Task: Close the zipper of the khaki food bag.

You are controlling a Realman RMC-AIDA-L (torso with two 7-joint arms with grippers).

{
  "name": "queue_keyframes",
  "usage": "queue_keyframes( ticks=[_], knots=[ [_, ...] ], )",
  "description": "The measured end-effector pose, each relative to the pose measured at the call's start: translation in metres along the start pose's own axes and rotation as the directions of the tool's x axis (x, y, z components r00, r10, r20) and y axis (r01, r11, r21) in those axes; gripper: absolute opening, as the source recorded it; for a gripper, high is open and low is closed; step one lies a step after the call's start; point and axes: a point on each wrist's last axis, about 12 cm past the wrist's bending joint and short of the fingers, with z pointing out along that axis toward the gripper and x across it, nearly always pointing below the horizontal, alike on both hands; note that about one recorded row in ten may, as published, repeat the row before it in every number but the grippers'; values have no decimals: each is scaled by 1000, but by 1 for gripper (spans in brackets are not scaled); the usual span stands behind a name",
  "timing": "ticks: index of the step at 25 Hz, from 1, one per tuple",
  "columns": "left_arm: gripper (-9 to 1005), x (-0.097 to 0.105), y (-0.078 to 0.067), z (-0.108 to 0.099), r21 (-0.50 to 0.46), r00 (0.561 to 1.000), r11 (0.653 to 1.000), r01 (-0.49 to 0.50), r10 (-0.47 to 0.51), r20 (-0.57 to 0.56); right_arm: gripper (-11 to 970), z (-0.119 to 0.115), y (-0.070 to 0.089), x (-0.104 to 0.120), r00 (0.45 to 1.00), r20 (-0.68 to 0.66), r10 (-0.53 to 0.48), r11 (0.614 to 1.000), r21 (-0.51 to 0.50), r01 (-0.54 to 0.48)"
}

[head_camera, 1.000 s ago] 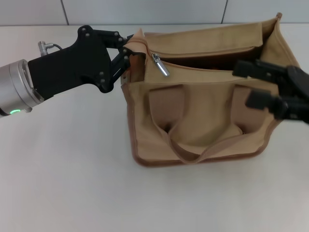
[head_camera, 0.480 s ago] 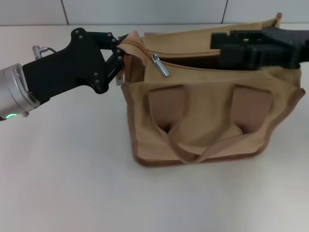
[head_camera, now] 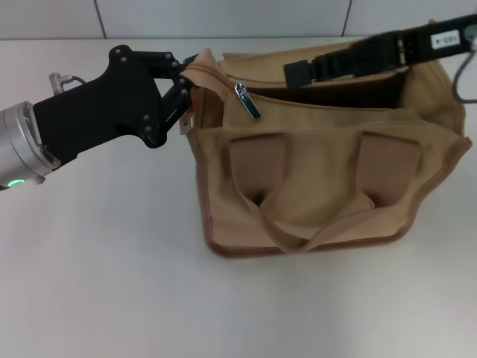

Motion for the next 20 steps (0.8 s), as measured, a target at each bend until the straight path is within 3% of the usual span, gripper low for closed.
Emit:
queue_keyframes(
  ticks=[2,7,20],
  knots=[
    [29,0,-1,-1,-1,1000,1000,1,-1,0,386,6,0,-6,999,-40,33,999,29,-32],
    [29,1,-1,-1,-3,1000,1000,2,-2,1,326,20,-3,-13,992,-104,70,995,83,-62],
    [29,-2,-2,3,20,1000,1000,6,-6,29,328,44,-5,-20,988,-144,47,992,127,-28]
  ],
)
